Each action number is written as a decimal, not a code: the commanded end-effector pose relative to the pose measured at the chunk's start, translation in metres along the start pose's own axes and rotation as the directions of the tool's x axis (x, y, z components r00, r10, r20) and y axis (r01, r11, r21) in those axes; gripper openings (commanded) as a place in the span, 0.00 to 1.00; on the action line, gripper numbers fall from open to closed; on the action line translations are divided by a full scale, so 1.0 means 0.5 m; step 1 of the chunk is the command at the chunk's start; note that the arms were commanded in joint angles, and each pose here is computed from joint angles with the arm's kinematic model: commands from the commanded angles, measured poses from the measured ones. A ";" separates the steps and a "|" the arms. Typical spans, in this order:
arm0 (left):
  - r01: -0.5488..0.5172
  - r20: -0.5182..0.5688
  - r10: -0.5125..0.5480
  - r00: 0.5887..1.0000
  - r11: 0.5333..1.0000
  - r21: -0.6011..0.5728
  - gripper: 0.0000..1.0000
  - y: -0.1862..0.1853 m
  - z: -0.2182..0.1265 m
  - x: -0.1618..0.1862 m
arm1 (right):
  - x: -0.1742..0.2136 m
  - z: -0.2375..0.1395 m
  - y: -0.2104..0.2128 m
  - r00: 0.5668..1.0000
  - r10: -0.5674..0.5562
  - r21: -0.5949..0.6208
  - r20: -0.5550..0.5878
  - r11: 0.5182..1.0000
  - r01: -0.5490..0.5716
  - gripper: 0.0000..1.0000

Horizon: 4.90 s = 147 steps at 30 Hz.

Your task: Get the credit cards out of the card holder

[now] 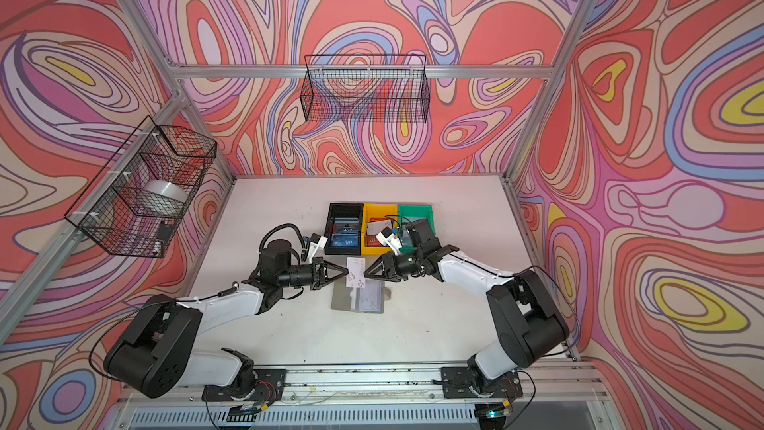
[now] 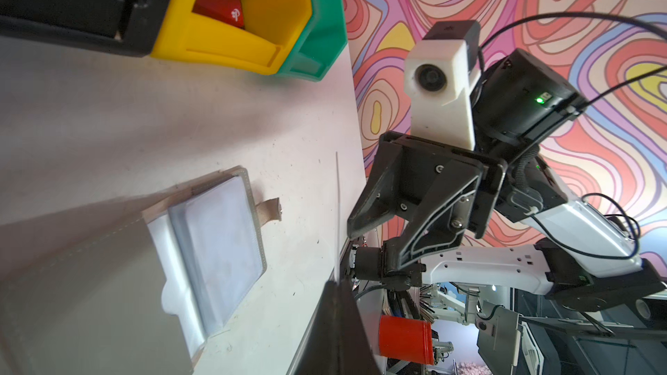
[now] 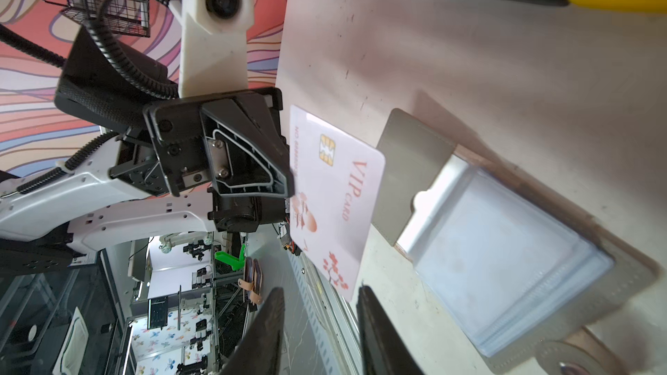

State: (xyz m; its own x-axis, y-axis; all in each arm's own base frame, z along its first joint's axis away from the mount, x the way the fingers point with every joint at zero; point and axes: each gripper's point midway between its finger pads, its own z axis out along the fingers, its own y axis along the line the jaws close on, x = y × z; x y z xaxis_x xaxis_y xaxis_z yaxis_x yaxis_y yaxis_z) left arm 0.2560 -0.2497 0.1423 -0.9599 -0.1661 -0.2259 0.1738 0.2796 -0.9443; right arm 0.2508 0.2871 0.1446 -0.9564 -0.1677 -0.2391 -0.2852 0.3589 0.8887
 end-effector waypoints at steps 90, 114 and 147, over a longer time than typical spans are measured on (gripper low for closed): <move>-0.059 0.007 0.060 0.998 0.993 -0.099 0.34 0.033 -0.049 -0.036 | -0.371 -0.127 -0.142 0.397 -0.526 0.381 -0.752 0.146 0.913 0.00; -0.049 0.013 0.051 0.999 0.993 -0.110 0.34 0.042 -0.053 -0.035 | -0.306 -0.058 -0.180 0.313 -0.517 0.224 -0.797 0.229 0.947 0.00; -0.050 0.027 0.054 0.998 0.992 -0.113 0.34 0.044 -0.061 -0.038 | -0.272 -0.031 -0.260 0.267 -0.408 0.199 -0.873 0.201 0.959 0.04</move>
State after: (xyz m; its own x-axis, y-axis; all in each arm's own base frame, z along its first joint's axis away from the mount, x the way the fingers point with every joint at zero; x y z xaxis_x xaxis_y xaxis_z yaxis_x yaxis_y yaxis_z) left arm 0.2714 -0.2130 0.1295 -0.9477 -0.1794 -0.2639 0.1748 0.4000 -0.8997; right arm 0.4139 0.2523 0.0745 -0.0862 -0.9905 -0.1074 -0.9904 0.0969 -0.0986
